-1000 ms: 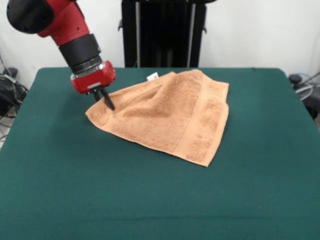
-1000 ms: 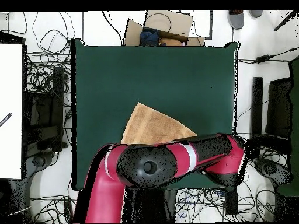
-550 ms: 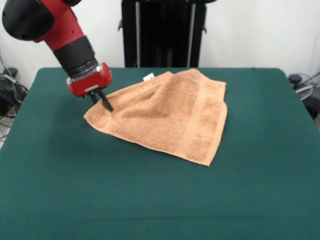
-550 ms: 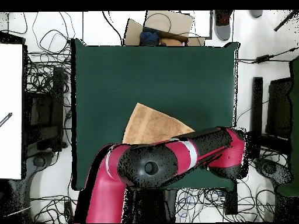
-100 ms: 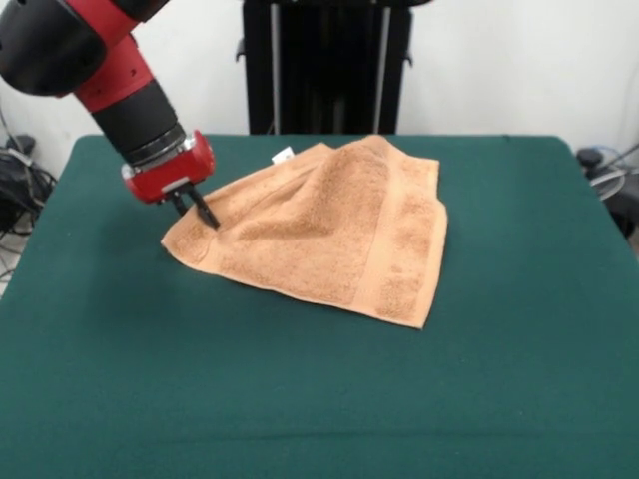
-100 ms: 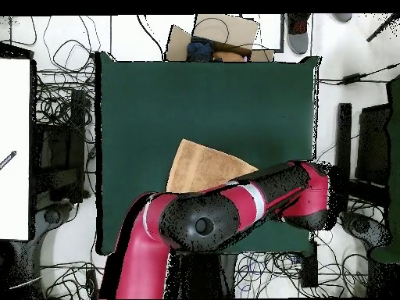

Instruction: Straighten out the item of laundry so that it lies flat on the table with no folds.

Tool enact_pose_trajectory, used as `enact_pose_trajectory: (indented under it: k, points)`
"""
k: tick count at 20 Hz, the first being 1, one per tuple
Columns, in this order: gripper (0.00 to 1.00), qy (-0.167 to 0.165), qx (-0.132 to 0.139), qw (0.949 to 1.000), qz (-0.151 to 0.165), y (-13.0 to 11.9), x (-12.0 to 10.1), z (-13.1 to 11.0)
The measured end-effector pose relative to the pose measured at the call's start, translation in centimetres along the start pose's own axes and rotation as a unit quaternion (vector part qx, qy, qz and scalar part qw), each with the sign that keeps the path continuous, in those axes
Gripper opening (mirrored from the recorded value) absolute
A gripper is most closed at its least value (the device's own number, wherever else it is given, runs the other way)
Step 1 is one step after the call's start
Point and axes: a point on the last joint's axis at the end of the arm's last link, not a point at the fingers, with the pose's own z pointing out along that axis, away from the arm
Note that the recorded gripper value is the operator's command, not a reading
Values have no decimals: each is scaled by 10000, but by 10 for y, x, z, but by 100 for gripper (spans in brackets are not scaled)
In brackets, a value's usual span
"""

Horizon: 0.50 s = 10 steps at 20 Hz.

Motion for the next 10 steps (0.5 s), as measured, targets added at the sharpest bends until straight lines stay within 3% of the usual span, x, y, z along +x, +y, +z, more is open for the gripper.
enact_pose_trajectory:
  k: [10]
  points:
    - [0, 243, 33, 9995, -219, -5, -17, 1]
